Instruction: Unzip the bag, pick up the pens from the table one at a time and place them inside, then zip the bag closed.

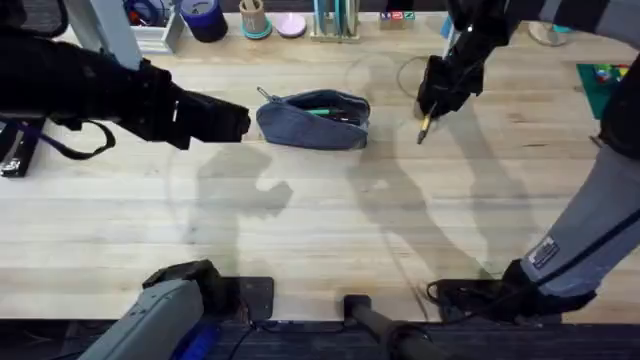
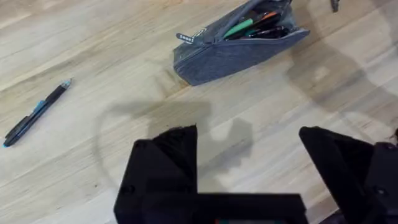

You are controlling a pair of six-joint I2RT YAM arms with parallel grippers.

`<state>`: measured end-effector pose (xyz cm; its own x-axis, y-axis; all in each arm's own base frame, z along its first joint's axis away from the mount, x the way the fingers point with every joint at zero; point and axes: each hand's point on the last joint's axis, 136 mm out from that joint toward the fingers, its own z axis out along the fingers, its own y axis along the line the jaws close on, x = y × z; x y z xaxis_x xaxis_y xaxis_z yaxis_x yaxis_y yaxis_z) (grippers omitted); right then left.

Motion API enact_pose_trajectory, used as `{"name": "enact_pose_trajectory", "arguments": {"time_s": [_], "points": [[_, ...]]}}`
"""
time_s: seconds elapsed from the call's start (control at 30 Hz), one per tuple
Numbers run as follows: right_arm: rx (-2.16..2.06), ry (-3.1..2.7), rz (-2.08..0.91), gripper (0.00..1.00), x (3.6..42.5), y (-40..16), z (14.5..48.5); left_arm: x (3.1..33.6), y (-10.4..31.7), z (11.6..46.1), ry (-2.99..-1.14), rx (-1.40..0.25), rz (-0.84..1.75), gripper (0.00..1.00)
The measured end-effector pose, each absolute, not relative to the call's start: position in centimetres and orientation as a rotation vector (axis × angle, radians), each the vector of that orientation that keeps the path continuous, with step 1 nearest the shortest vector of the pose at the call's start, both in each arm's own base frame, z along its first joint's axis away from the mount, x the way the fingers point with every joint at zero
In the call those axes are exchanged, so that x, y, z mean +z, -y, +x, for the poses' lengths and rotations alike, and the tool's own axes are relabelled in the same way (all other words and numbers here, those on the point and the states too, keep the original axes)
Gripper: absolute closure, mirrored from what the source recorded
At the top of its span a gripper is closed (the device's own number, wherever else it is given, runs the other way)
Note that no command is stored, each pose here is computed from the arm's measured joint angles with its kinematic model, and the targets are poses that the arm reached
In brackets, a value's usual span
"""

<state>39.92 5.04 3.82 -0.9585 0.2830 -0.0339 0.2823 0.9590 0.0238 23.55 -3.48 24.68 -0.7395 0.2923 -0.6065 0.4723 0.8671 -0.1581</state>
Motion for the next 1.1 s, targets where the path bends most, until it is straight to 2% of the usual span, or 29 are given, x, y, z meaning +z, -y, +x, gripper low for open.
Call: {"name": "enact_pose_trajectory", "arguments": {"time_s": [0.5, 0.73, 1.1], "points": [[0.023, -3.086, 0.441, 0.971, 4.9, -5.0, 39.8, 24.7, 3.5, 23.5, -2.448, -0.406, 0.553, 0.005], [0.052, -3.015, 0.396, 0.970, 9.6, -5.3, 41.9, 24.7, 3.5, 23.5, -2.448, -0.406, 0.553, 0.005], [0.080, -2.901, 0.146, 0.970, 18.7, -5.6, 43.5, 24.7, 3.5, 23.5, -2.448, -0.406, 0.553, 0.006]]}}
